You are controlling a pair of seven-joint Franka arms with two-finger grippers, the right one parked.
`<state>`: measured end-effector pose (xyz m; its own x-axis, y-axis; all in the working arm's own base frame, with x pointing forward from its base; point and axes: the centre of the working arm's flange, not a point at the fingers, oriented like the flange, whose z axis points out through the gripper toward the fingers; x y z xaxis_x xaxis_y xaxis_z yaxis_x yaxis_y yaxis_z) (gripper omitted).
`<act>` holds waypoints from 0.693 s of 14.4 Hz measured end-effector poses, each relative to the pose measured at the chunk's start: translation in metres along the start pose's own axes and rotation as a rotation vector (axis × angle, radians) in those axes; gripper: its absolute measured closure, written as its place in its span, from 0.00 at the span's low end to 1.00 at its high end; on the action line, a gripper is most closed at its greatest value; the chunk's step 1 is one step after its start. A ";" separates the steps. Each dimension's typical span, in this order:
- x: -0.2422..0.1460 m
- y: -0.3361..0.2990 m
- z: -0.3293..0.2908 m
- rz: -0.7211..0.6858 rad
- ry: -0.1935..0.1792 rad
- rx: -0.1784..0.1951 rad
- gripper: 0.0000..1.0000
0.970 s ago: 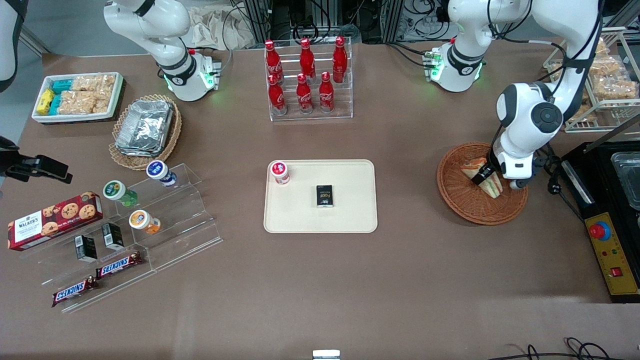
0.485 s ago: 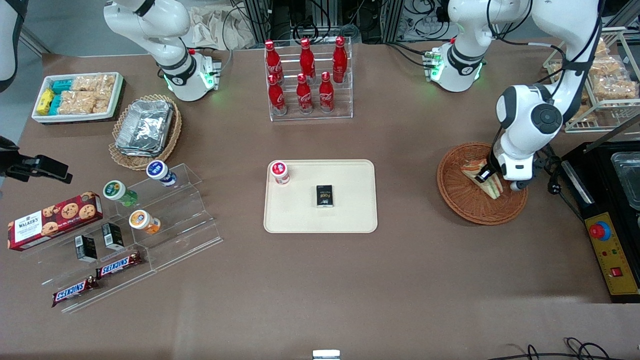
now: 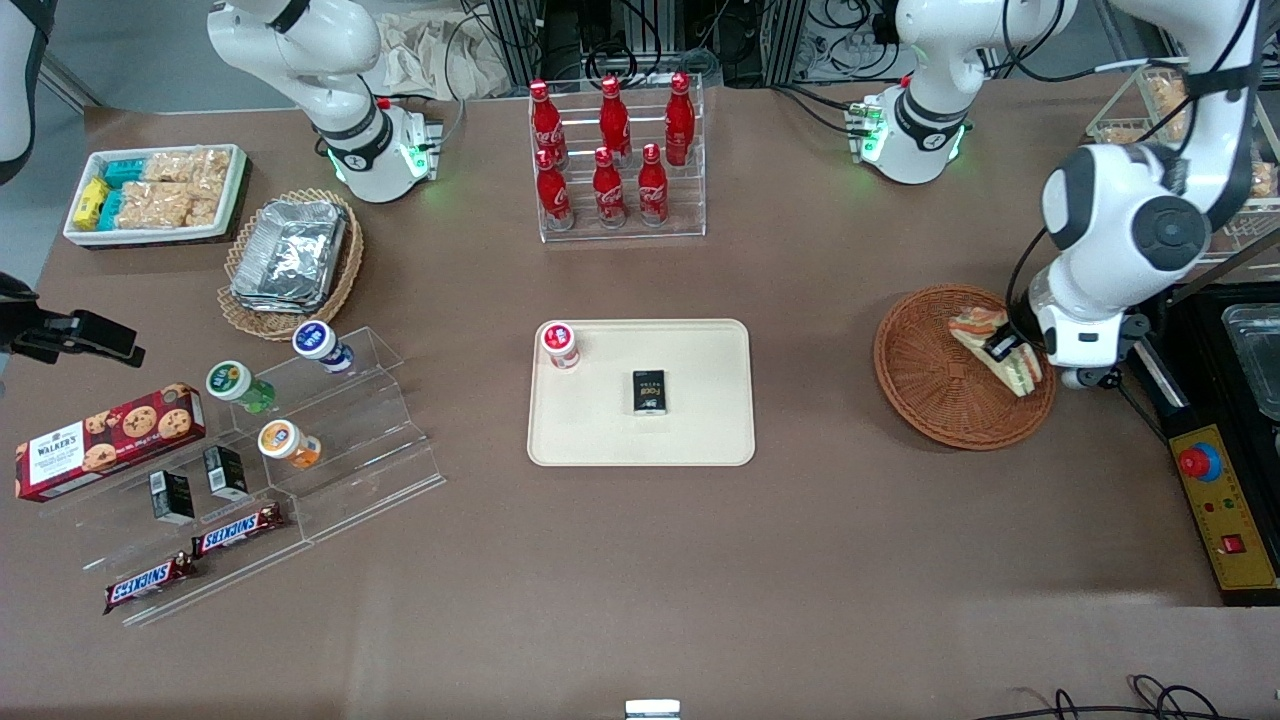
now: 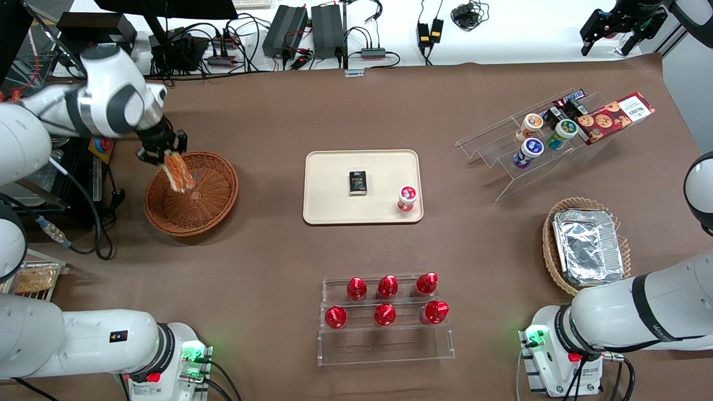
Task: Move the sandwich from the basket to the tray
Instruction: 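Lift the sandwich out of the basket with the left gripper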
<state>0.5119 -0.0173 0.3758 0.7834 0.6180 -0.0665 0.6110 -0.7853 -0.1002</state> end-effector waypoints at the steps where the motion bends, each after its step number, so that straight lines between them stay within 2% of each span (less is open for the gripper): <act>1: 0.002 0.008 -0.027 0.058 -0.006 0.009 0.79; 3: -0.008 0.029 -0.065 0.175 -0.011 0.021 0.79; 5: -0.035 0.063 -0.096 0.288 0.009 0.018 0.79; 7: -0.073 0.103 -0.120 0.387 0.043 -0.003 0.79; 8: -0.093 0.123 -0.126 0.434 0.046 -0.018 0.79; 10: -0.128 0.156 -0.122 0.504 0.012 -0.058 0.79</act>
<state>0.5208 -0.2241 0.4893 0.9836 0.1612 -0.0810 0.1614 -0.9869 -0.0037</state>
